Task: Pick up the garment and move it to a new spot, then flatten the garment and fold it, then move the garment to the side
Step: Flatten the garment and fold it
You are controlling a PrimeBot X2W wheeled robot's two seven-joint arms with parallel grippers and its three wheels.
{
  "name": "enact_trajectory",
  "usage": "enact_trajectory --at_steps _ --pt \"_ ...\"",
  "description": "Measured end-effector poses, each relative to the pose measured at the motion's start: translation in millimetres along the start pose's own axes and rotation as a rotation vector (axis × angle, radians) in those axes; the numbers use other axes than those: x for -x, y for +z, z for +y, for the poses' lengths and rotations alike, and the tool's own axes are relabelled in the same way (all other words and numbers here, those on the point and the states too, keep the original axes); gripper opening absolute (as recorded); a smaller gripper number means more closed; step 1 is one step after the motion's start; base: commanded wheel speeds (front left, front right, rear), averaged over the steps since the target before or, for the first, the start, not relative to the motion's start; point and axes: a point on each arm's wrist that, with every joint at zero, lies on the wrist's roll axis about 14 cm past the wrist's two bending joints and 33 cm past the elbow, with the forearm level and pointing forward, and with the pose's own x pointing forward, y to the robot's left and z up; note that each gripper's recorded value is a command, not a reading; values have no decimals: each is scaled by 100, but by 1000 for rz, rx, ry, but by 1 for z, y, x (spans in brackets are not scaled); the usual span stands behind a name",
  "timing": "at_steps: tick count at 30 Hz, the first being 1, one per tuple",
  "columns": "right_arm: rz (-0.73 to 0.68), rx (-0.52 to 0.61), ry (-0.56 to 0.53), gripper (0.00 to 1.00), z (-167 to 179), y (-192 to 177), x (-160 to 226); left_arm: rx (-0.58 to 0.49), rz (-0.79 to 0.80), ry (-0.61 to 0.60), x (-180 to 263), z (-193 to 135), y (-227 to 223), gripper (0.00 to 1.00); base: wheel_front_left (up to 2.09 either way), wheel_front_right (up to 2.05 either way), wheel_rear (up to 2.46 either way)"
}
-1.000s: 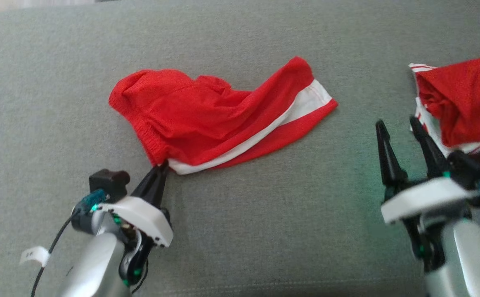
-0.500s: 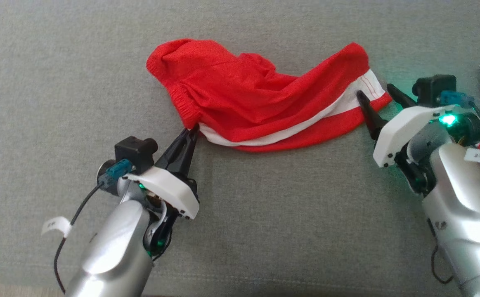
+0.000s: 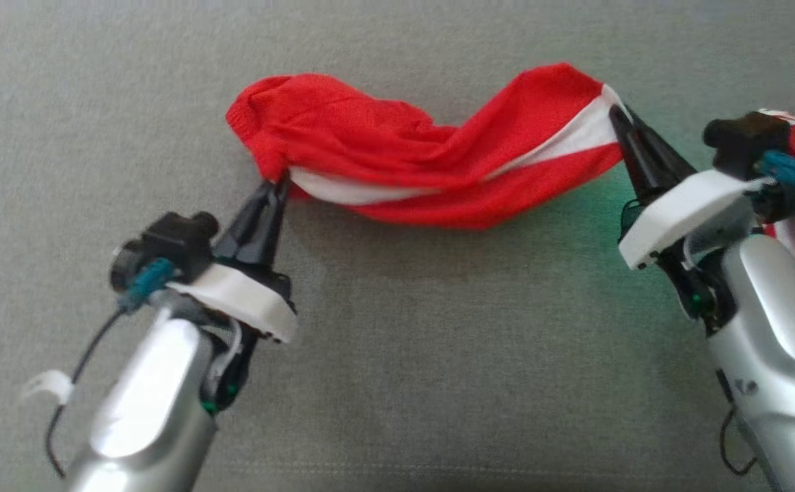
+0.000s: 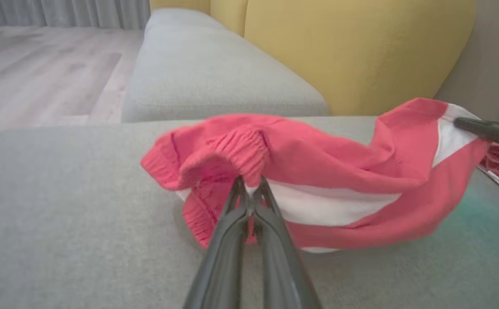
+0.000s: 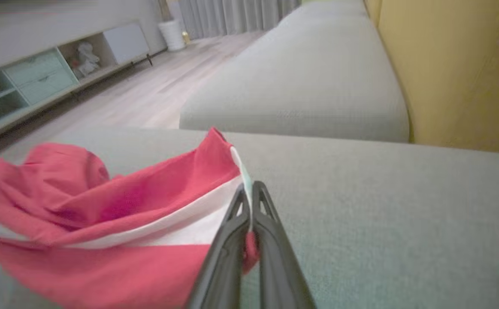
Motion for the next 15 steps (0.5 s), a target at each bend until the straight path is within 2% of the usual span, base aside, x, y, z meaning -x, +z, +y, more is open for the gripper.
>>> enact_trajectory --at_steps 7,9,10,15 --pt "-334 -7 -36 0 -4 98 50 -75 -174 -31 2 -4 81 0 0 0 0" --pt "-436 -22 -26 0 3 130 68 -102 -233 -42 5 -8 108 0 0 0 0" --pt "-436 -22 -26 0 3 130 68 -102 -233 -42 5 -8 108 0 0 0 0" --pt "-656 -43 5 0 22 201 121 -106 -438 -68 19 -23 189 0 0 0 0"
